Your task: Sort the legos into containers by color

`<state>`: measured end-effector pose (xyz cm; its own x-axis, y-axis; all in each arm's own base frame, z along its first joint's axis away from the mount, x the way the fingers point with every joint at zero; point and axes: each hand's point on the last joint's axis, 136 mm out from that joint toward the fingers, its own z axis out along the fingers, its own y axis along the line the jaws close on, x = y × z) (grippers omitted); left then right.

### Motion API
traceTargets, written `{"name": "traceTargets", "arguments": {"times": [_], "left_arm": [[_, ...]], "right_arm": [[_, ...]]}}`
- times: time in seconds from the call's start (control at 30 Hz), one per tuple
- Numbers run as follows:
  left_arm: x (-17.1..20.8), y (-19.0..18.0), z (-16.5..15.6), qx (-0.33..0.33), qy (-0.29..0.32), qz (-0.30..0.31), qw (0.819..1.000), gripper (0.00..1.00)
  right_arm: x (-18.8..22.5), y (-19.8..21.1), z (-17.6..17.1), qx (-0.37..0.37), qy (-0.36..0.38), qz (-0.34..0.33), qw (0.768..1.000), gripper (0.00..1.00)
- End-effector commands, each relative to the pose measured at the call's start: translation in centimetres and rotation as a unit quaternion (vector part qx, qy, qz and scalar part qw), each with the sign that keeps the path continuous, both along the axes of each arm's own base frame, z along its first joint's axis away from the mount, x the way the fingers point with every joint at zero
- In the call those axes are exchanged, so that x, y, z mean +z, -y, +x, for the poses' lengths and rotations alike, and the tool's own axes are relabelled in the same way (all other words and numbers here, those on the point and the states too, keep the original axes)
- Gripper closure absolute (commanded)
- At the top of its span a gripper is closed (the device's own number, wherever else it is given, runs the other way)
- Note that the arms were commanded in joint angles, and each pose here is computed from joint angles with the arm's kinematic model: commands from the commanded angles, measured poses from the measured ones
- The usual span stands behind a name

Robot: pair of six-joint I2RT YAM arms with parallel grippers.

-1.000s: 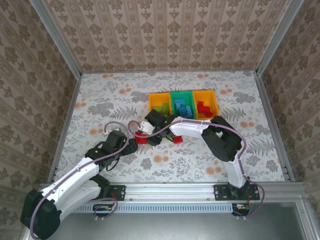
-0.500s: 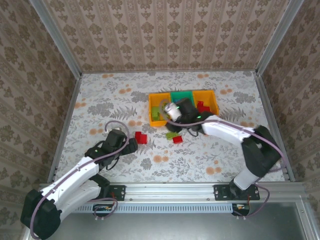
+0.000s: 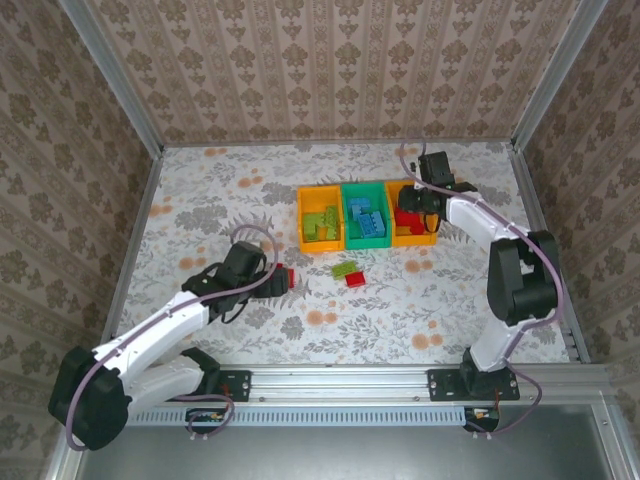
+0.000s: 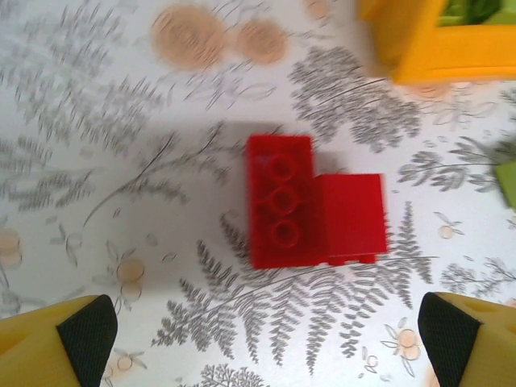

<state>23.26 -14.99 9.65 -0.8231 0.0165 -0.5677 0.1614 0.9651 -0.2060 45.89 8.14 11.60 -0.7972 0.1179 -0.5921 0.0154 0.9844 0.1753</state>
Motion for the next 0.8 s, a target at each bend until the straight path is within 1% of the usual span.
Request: {"name": "traceTargets", "arguments": {"times": [0.0,0.07,0.17,0.2,0.23,0.33,0.43,0.53,0.77], "left_arm": [[2.3,1.5,0.8,-0.081,0.032,0.037,0.996,0.0],[2.5,1.8,1.1,-0.101,0.03,0.055,0.993,0.0],[1.8,2.4,1.2,-0.114,0.003,0.07,0.991,0.01],[1.7,2.7,1.1,-0.117,-0.009,0.069,0.991,0.02],[1.2,3.2,1.0,-0.121,-0.024,0.069,0.99,0.03],[0.0,4.3,0.7,-0.127,-0.055,0.076,0.987,0.07],[-1.1,4.8,0.7,-0.12,-0.076,0.091,0.986,0.09],[-1.8,5.6,0.7,-0.116,-0.086,0.094,0.985,0.14],[-3.5,6.2,0.7,-0.111,-0.109,0.104,0.982,0.16]], "right_arm": [[-0.6,1.1,0.9,-0.038,-0.034,-0.004,0.999,0.74],[-1.2,1.7,1.5,-0.05,-0.05,-0.013,0.997,0.71],[-2.3,2.0,1.9,-0.058,-0.071,-0.021,0.996,0.63],[-2.6,2.0,1.8,-0.059,-0.075,-0.021,0.995,0.58],[-2.6,2.0,1.8,-0.061,-0.074,-0.019,0.995,0.53],[-2.3,1.7,1.5,-0.06,-0.067,-0.006,0.996,0.49],[-1.6,1.4,1.2,-0.059,-0.058,0.006,0.997,0.42],[-1.2,1.4,1.0,-0.057,-0.053,0.009,0.997,0.39],[-0.6,1.1,0.4,-0.057,-0.044,0.023,0.997,0.36]]}}
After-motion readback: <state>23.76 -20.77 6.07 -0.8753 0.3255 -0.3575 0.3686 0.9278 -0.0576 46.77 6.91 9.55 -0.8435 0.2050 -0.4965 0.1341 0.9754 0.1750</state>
